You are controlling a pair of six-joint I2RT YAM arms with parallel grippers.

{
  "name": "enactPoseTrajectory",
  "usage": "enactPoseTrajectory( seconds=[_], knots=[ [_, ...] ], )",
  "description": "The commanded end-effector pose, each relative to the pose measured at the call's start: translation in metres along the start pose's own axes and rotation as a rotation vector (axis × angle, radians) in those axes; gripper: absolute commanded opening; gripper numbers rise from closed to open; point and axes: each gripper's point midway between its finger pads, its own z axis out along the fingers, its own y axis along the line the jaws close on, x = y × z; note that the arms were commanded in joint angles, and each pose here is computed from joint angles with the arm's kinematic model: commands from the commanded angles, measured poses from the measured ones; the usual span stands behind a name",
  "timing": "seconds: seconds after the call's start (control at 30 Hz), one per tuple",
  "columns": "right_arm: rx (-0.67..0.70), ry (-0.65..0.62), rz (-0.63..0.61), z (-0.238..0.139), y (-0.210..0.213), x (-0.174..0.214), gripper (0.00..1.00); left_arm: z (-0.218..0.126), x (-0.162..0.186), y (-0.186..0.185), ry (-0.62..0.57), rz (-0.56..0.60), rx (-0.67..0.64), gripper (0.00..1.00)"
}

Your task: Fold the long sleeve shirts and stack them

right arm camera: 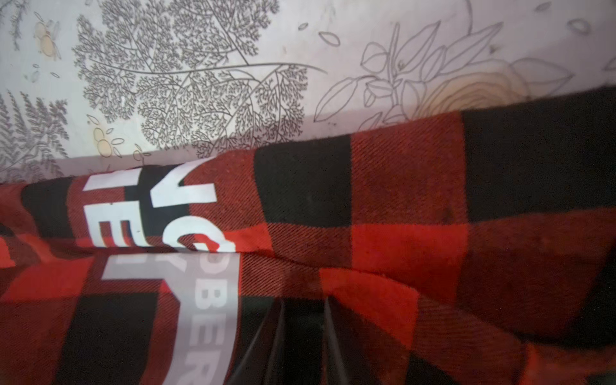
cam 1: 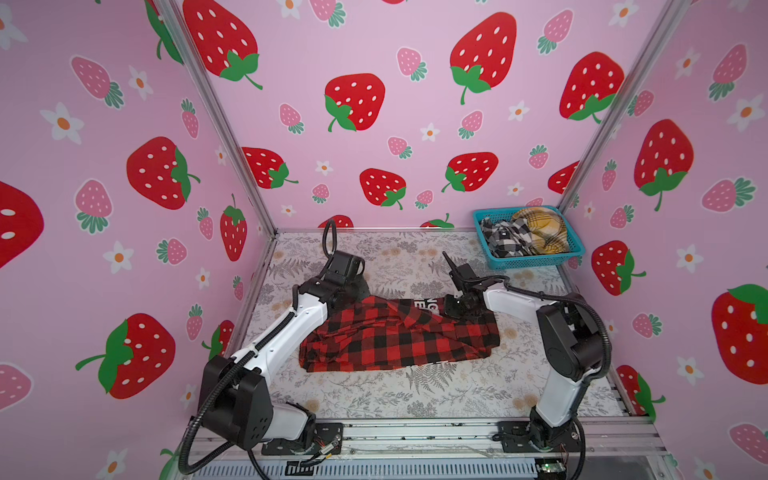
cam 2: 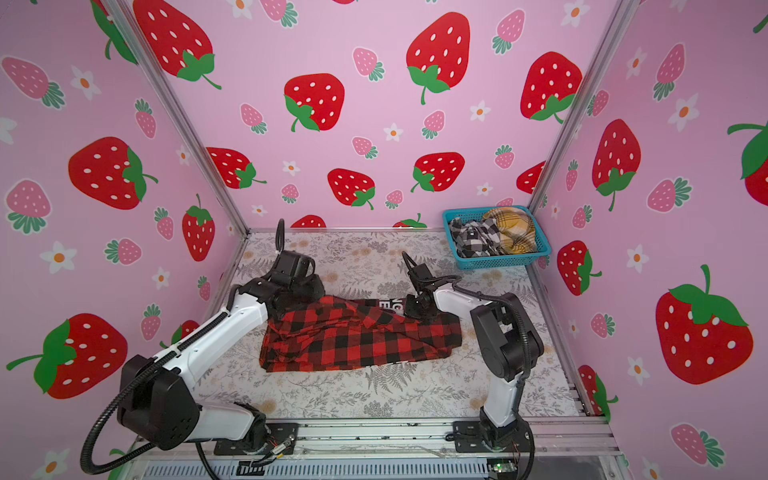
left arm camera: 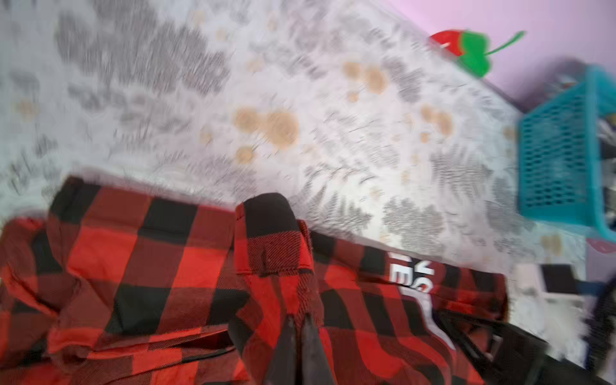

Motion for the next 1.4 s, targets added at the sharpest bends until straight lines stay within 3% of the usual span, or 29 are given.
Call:
enactPoseTrajectory(
  seconds=[0.0, 0.03, 0.2, 0.4, 0.63, 1.07, 1.17, 1.27, 1.37],
  knots=[
    [-0.032, -0.007, 0.012, -0.007, 0.002, 0.002, 0.25, 0.023, 0.051, 0.038, 0.130, -0.213, 0.022, 0.45],
    [-0.039, -0.009, 0.010, -0.008, 0.003, 0.003, 0.25, 0.020, 0.056, 0.047, 0.125, -0.235, 0.017, 0.53],
    [-0.032, -0.004, 0.003, -0.008, 0.002, 0.003, 0.25, -0.018, 0.039, 0.056, 0.051, -0.212, -0.018, 0.73],
    [-0.040, -0.007, 0.006, -0.008, 0.004, 0.001, 0.25, -0.023, 0.024, 0.051, 0.156, -0.232, -0.110, 0.78],
    [-0.038, -0.002, 0.009, -0.007, 0.004, 0.001, 0.25, 0.000, 0.022, 0.067, 0.273, -0.346, -0.100, 0.58],
    [-0.050, 0.001, 0.013, -0.004, 0.009, -0.003, 0.25, 0.035, 0.030, 0.099, 0.375, -0.361, -0.194, 0.53],
    [-0.054, 0.001, 0.014, -0.005, 0.010, -0.004, 0.26, 0.040, 0.031, 0.097, 0.391, -0.376, -0.188, 0.42],
    [-0.066, -0.009, 0.008, -0.010, 0.014, -0.007, 0.27, 0.037, 0.022, 0.087, 0.357, -0.402, -0.134, 0.21],
    [-0.080, -0.036, 0.001, -0.021, 0.019, -0.014, 0.31, 0.025, 0.005, 0.069, 0.305, -0.389, -0.066, 0.13]
  ],
)
